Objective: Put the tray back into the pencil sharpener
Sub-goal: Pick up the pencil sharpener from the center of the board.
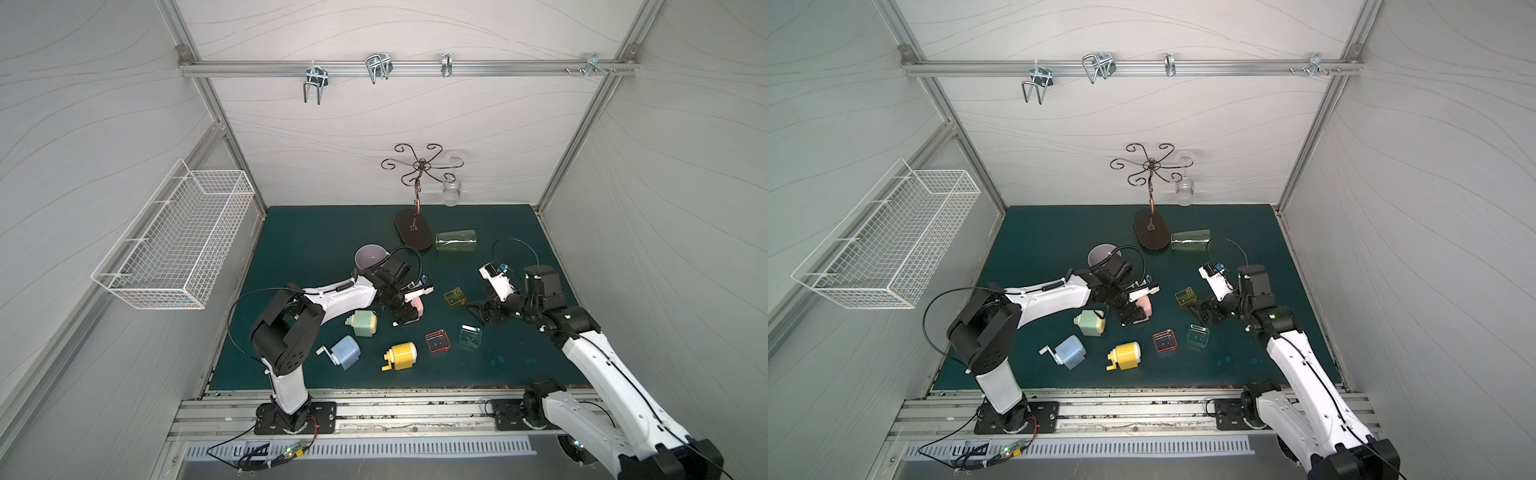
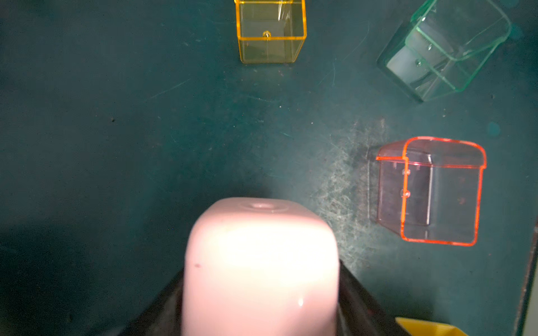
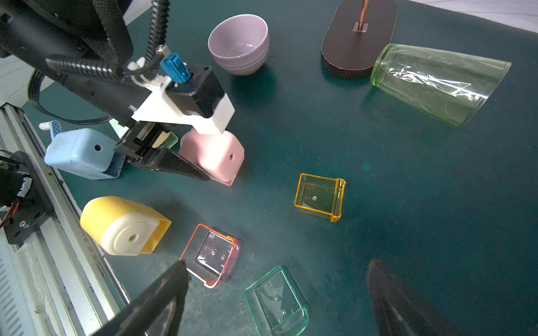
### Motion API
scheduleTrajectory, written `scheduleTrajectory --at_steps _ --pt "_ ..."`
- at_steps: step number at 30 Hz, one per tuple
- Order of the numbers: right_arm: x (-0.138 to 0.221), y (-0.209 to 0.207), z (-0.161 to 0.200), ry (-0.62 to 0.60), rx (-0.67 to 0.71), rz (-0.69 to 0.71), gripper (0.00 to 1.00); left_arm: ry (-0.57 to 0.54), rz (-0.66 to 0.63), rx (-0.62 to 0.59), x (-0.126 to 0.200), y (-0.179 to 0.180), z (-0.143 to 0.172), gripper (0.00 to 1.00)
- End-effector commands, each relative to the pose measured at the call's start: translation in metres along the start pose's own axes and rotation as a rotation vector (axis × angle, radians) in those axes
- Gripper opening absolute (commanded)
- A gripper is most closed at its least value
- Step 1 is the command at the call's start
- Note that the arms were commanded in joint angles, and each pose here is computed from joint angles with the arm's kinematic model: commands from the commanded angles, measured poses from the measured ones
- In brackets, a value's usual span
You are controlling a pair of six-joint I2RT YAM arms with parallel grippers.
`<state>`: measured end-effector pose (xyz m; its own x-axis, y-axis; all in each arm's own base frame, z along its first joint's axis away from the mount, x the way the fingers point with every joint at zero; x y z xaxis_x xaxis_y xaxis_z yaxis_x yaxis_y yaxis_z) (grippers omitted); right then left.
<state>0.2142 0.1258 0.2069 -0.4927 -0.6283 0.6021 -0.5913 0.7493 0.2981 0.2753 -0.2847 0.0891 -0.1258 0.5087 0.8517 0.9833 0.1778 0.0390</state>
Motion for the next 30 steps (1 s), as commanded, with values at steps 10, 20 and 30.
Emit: scheduleTrajectory --at_steps 10,20,30 --pt "-0.003 -0.001 -0.003 0.013 0.076 -0.029 0.95 -0.088 -0.049 -0.154 0.033 0.007 -0.036 0.18" --pt "-0.046 -0.018 -0.022 0.154 0.400 -0.174 0.95 -0.309 -0.049 -0.353 0.103 -0.017 -0.053 0.00" --pt "-0.085 -0.071 -0.009 0.376 0.554 -0.204 0.94 -0.500 -0.077 -0.332 0.145 -0.013 -0.041 0.00"
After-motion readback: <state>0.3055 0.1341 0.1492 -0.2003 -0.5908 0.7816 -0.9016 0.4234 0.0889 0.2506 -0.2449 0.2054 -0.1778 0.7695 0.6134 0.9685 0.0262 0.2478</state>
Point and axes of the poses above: each gripper's point midway between its finger pads, its own x axis back along the fingers, its own y axis along the line the jaws close on, z = x × y, the point moved 4 cm from there along x, back along the fingers, and after that the axes turned 12 degrees about -x, right-handed, at the moved point
